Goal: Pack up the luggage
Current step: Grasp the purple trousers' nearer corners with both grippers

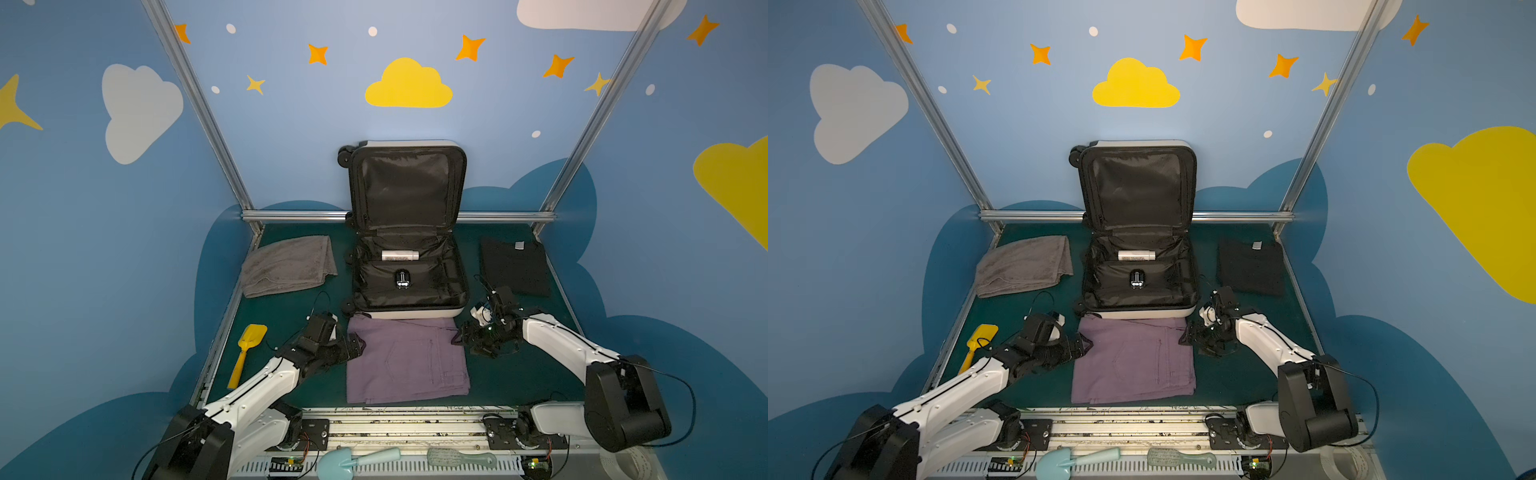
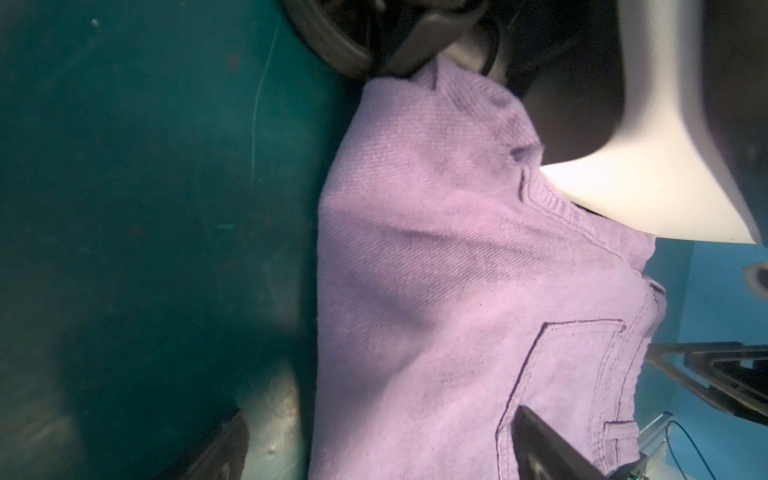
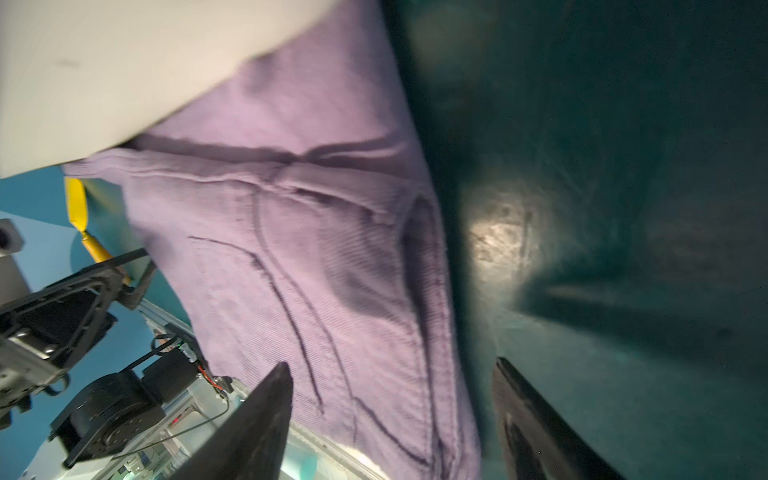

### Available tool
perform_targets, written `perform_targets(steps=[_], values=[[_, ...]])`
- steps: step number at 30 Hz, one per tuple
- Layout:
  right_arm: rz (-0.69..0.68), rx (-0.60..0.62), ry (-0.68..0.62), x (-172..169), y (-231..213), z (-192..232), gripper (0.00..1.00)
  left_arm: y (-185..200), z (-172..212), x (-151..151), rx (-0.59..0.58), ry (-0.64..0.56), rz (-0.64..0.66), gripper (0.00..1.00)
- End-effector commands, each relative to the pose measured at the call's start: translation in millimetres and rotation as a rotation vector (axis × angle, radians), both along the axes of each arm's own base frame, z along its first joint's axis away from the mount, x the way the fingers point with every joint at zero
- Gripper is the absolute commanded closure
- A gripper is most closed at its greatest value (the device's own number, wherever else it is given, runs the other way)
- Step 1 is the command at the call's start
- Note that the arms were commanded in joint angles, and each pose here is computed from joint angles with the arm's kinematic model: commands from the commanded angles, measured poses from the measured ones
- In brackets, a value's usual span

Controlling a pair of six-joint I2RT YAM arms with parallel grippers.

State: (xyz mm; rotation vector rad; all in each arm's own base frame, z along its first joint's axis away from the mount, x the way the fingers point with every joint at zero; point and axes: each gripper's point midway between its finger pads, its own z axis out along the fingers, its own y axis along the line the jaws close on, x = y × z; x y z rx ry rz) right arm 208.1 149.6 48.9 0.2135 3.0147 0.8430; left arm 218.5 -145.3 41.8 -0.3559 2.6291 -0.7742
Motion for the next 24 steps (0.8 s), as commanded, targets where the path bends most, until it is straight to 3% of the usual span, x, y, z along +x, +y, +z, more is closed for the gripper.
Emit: perform_targets(steps=[1,8,14,19,24], values=[[-0.002,-0.003,-0.013,6.2,-0.1,-7.6,0.25,-4.5,0.0,5.6,-0.012,-0.026,-0.014,0.02],[0.023,0.031,0.036,6.6,7.5,-18.0,0.26,-9.7,-4.5,5.5,-0.04,-0.034,-0.034,0.03],[0.037,0.08,0.076,6.1,17.0,-26.6,0.32,-16.7,-10.4,1.4,-0.063,-0.011,-0.072,0.07],[0.035,0.102,0.079,6.4,20.0,-28.2,0.48,-17.3,-17.5,-0.7,-0.062,0.008,-0.079,0.13],[0.035,0.112,0.081,5.1,21.2,-29.3,0.69,-15.3,-21.4,-1.5,-0.057,0.008,-0.07,0.26]])
